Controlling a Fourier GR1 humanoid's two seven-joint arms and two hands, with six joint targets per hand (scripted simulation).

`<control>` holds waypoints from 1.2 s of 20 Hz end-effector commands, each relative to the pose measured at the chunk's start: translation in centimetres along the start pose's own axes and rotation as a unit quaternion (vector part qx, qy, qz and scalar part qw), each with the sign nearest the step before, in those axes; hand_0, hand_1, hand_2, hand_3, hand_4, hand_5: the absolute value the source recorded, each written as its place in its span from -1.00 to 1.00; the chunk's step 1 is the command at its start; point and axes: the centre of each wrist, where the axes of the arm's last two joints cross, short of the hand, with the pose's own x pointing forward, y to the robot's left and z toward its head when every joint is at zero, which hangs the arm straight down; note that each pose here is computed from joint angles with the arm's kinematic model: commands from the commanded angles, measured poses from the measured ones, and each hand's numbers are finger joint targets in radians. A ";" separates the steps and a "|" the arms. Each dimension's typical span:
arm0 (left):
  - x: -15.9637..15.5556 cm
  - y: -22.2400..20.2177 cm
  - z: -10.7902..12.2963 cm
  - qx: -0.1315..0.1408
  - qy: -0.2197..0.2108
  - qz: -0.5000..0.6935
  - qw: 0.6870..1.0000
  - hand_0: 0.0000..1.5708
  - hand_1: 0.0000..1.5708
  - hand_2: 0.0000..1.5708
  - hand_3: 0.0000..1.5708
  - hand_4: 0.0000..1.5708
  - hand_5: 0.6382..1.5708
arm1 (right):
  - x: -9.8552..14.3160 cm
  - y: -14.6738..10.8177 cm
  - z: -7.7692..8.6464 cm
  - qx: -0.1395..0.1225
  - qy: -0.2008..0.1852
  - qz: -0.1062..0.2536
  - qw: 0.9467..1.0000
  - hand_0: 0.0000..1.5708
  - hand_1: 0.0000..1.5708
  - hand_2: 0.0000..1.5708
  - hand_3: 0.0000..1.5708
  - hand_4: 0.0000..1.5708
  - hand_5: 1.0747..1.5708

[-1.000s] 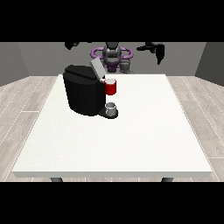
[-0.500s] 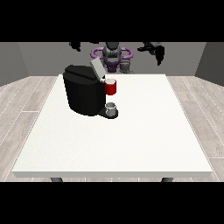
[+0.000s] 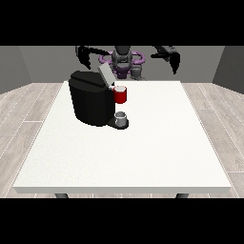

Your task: Insert the coffee pod into the coffee machine and close the lid

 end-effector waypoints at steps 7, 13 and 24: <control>0.0 -0.3 2.4 0.027 -0.005 -0.006 1.000 -1.00 -1.00 -1.00 -1.00 -1.00 1.00 | -0.4 2.4 -1.9 0.026 0.003 -0.002 1.000 -1.00 -1.00 -1.00 -1.00 -1.00 1.00; 2.3 1.2 1.9 0.035 -0.027 -0.011 0.999 -1.00 -1.00 -1.00 -1.00 -1.00 1.00 | -0.6 2.3 -3.0 0.043 -0.010 0.023 0.999 -1.00 -1.00 -1.00 -1.00 -1.00 1.00; 1.2 1.2 3.1 0.035 -0.028 -0.013 0.999 -1.00 -1.00 -1.00 -1.00 -1.00 1.00 | 0.8 2.7 -4.9 0.060 -0.001 0.029 0.998 -1.00 -1.00 -1.00 -1.00 -1.00 1.00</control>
